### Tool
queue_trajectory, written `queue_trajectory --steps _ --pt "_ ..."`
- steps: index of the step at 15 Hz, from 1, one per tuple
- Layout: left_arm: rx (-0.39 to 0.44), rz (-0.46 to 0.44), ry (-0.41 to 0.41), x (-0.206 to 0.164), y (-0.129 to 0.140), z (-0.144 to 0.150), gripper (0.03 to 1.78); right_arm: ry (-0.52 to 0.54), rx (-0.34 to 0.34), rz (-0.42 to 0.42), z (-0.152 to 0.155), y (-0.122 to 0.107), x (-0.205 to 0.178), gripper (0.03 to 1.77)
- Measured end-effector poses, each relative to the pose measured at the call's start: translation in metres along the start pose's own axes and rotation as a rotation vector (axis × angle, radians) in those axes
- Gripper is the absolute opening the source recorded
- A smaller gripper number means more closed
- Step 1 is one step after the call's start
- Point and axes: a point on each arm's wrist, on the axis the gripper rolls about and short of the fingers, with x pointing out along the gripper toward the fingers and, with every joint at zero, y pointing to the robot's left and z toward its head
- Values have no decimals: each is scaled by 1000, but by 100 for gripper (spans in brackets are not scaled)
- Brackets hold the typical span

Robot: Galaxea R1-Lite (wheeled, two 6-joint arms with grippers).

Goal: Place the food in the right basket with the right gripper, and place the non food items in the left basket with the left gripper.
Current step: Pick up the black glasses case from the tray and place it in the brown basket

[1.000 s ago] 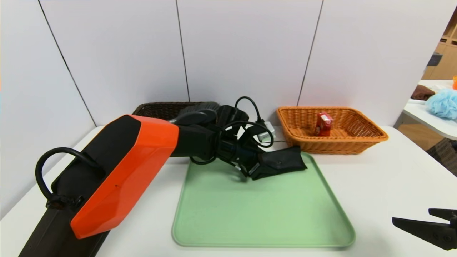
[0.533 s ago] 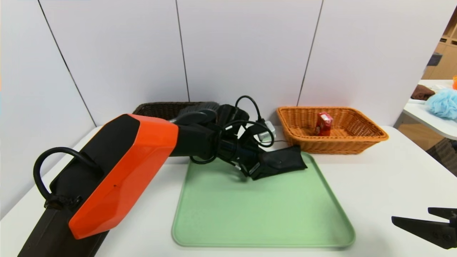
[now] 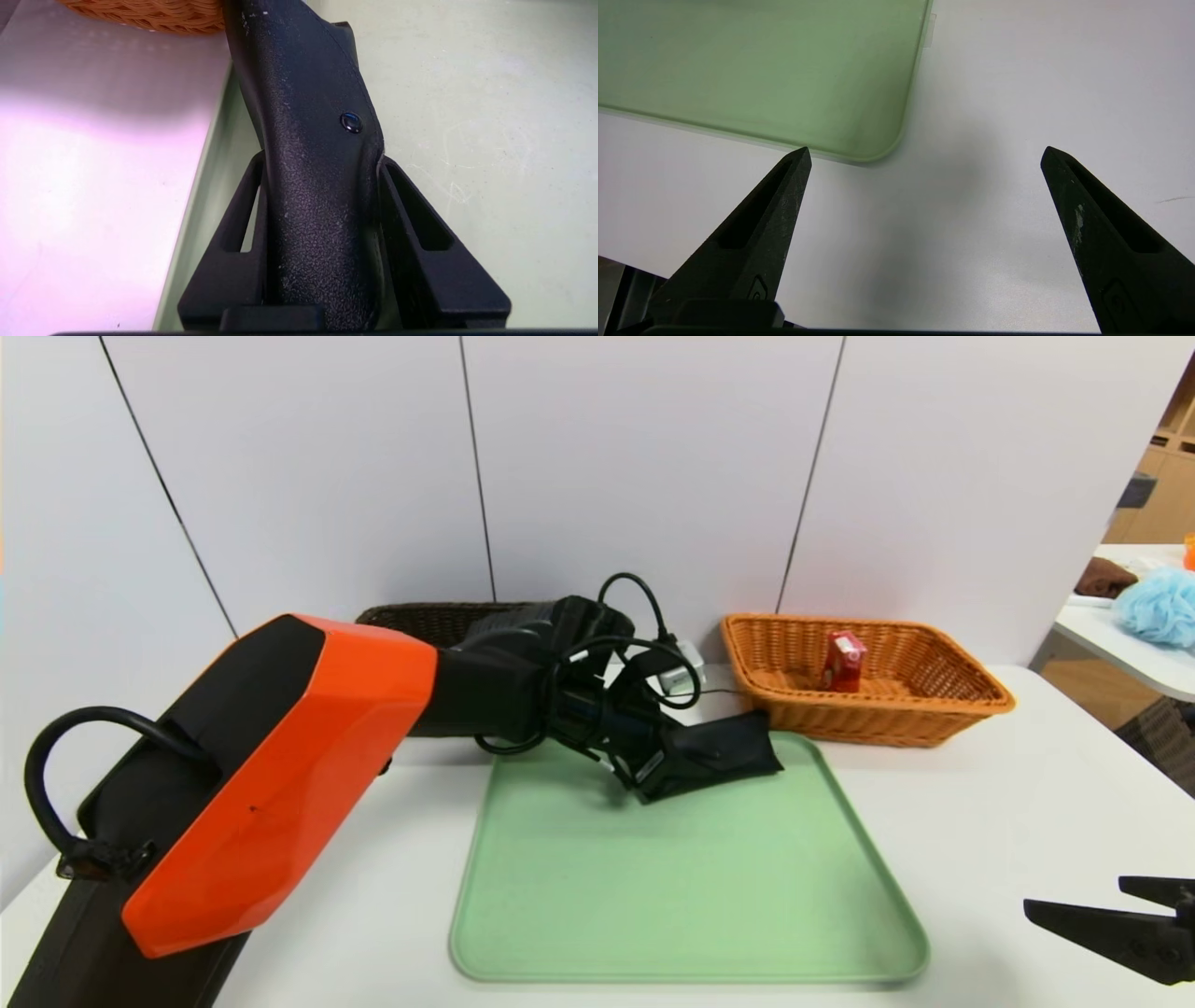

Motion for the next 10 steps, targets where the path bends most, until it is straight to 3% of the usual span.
queue_trajectory --steps 6,10 --pt "21 13 -2 -13 -1 5 48 -3 -5 9 1 1 0 170" --pt "35 5 12 -16 -4 2 45 -4 -6 10 1 1 0 170"
